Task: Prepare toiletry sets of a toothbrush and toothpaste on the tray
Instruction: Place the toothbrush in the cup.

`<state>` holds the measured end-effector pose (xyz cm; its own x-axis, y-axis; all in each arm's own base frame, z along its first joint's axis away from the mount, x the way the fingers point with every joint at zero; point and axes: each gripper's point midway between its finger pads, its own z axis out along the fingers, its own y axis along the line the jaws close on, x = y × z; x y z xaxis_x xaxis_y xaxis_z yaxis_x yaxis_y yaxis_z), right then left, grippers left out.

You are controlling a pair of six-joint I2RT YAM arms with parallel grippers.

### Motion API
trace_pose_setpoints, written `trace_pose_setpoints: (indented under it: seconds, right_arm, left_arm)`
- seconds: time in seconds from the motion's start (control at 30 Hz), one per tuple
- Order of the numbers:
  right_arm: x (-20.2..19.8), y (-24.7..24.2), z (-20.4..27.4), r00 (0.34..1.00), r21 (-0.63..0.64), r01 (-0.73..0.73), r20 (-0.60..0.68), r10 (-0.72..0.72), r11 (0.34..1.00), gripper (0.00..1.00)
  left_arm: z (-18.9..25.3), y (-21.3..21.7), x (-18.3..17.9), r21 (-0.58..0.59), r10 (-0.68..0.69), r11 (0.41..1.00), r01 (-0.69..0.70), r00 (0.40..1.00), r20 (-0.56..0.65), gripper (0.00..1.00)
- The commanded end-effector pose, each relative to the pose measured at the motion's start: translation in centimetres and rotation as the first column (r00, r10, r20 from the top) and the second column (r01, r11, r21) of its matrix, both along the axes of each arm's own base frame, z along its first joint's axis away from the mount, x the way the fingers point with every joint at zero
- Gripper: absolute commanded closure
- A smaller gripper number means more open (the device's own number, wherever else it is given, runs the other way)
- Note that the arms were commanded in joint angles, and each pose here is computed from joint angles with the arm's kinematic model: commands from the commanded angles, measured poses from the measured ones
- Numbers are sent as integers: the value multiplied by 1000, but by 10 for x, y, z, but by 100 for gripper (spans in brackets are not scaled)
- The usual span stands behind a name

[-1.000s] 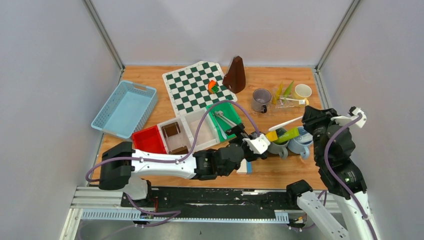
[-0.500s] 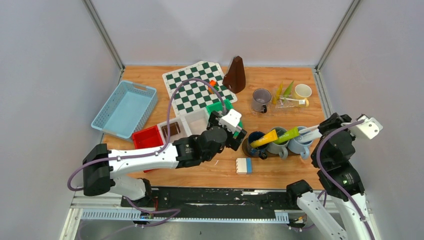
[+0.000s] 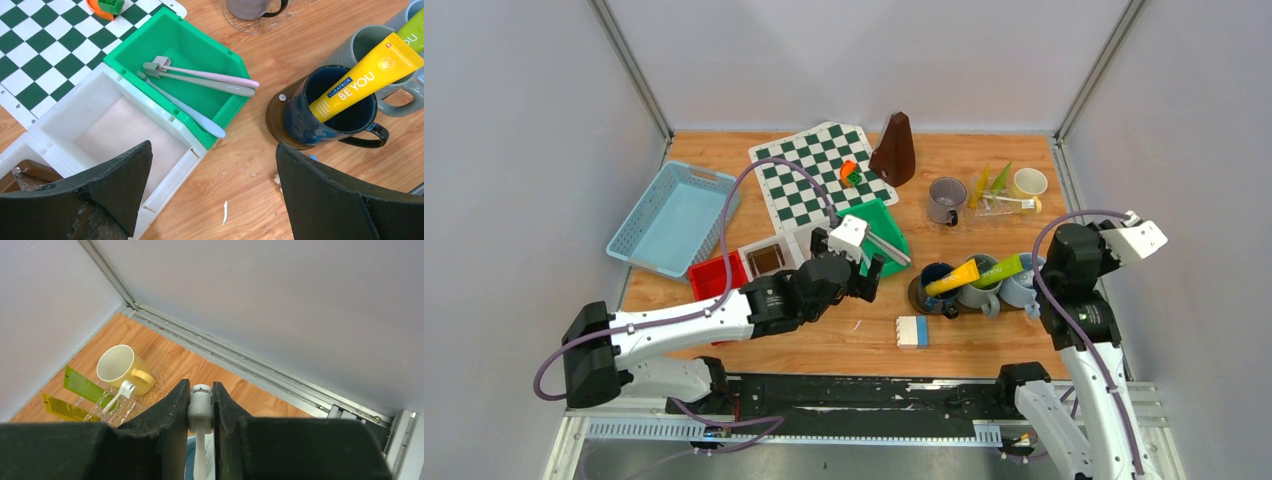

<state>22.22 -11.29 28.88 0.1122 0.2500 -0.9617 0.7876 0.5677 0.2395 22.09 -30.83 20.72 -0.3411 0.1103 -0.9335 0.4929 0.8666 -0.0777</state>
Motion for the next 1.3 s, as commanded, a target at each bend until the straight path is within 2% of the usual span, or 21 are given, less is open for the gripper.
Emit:
trace_pose_setpoints:
  seconds: [0.0,0.27,0.4,0.5,0.63,0.83,1.03,1.17,1.27]
  right_arm:
    - [22,5,-6,996,100,-47,84,39,994,100]
    - [43,15,-37,995,150,-97,0,98,984,100]
    - [45,21,-53,992,189,-116,-26,123,975,94]
    - [46,23,-64,990,214,-118,-54,132,970,84]
    - [45,26,-63,988,234,-122,-61,140,965,60]
    - [38,30,-35,985,236,-168,3,173,957,42]
    - [27,35,1,969,184,-248,66,240,951,21]
    - [20,44,16,947,169,-317,118,300,933,16]
    - [15,49,21,934,161,-347,145,326,924,15]
  left_arm:
    - [7,5,-2,-82,25,996,-27,999,-21,0]
    - [-2,10,-2,-96,41,994,-45,998,-40,0]
    - [-6,12,-1,-102,51,993,-56,998,-49,0]
    - [-7,12,1,-105,59,992,-65,997,-58,0]
    - [-5,11,4,-119,74,989,-83,994,-79,0]
    - [-3,6,10,-135,112,982,-130,985,-129,0]
    - [-7,-2,19,-126,169,972,-198,963,-209,0]
    - [-16,-6,26,-73,221,966,-249,937,-271,0]
    - [-25,-11,34,-13,265,958,-285,908,-325,5]
